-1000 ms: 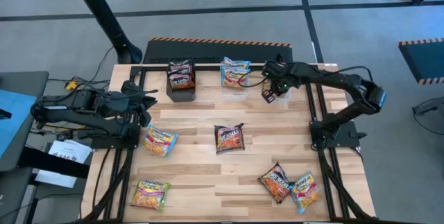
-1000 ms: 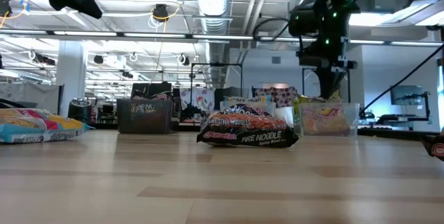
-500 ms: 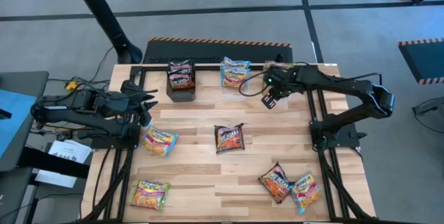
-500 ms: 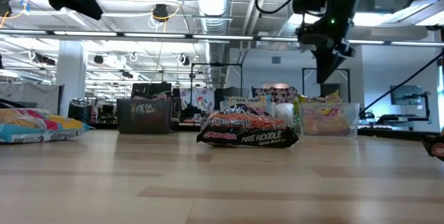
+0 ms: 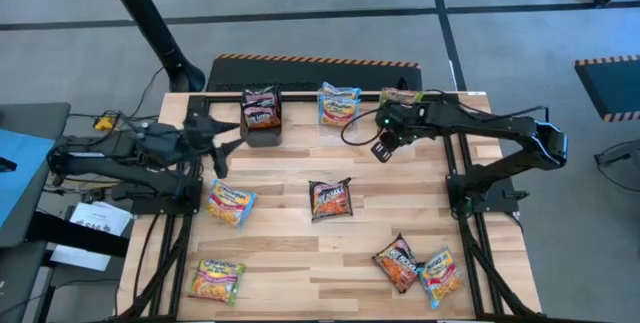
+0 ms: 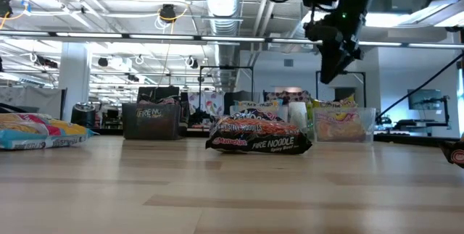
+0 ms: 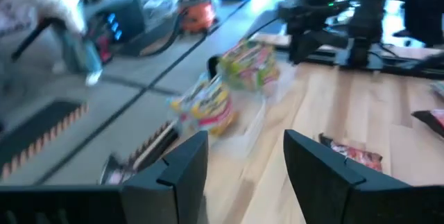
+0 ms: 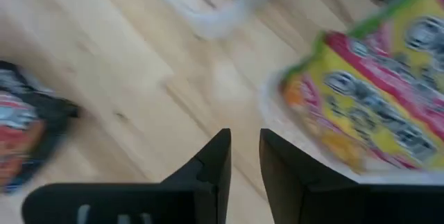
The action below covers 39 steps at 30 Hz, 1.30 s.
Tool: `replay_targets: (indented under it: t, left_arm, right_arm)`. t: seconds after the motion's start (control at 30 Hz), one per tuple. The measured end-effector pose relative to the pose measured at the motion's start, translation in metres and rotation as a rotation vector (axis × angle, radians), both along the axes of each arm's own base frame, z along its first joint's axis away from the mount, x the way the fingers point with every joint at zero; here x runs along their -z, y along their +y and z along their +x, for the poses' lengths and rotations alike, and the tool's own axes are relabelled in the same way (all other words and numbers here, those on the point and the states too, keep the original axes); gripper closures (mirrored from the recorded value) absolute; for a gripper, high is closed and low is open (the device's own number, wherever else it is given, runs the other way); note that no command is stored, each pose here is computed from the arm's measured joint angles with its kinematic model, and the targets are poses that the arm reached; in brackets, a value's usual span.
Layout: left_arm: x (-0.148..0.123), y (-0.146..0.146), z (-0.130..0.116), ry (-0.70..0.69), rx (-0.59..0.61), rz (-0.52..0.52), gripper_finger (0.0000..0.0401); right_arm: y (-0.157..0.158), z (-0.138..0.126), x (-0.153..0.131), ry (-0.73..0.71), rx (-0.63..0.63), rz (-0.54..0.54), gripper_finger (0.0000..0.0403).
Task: Sort Maruchan noodles
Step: Put the top black noodle pack into the black bin
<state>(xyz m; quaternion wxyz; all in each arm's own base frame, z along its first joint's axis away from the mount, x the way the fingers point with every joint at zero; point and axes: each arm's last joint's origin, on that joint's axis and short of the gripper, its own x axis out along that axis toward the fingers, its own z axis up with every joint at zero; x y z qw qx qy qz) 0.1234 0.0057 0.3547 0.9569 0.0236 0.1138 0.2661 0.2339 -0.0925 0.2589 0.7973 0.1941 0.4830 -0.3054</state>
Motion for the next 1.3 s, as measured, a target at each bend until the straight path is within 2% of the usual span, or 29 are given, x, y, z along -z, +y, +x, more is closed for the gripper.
replay_targets:
  t: [0.17, 0.37, 0.57, 0.7, 0.87, 1.03, 1.3]
  left_arm:
    - [0.004, -0.002, 0.024, 0.066, 0.029, 0.080, 0.0223]
    - [0.014, -0.007, 0.055, 0.083, 0.090, 0.028, 0.0224]
    - [0.029, -0.008, 0.083, 0.136, 0.127, 0.008, 0.0224]
    - [0.037, 0.000, 0.098, 0.137, 0.121, -0.060, 0.0224]
    - [0.047, 0.010, 0.116, 0.133, 0.189, -0.128, 0.0224]
    - [0.058, 0.019, 0.132, 0.145, 0.234, -0.133, 0.0224]
    - [0.078, 0.028, 0.160, 0.138, 0.300, -0.163, 0.0224]
  right_arm:
    - [0.002, 0.008, -0.004, -0.103, -0.057, 0.070, 0.0300]
    - [0.005, 0.017, -0.029, -0.236, -0.152, 0.156, 0.0300]
    - [0.012, 0.028, -0.065, -0.363, -0.247, 0.106, 0.0300]
    - [0.019, 0.032, -0.087, -0.423, -0.294, 0.076, 0.0300]
    - [0.028, 0.035, -0.108, -0.482, -0.345, 0.045, 0.0300]
    - [0.030, 0.035, -0.120, -0.515, -0.358, 0.032, 0.0300]
    - [0.030, 0.035, -0.121, -0.517, -0.356, 0.028, 0.0300]
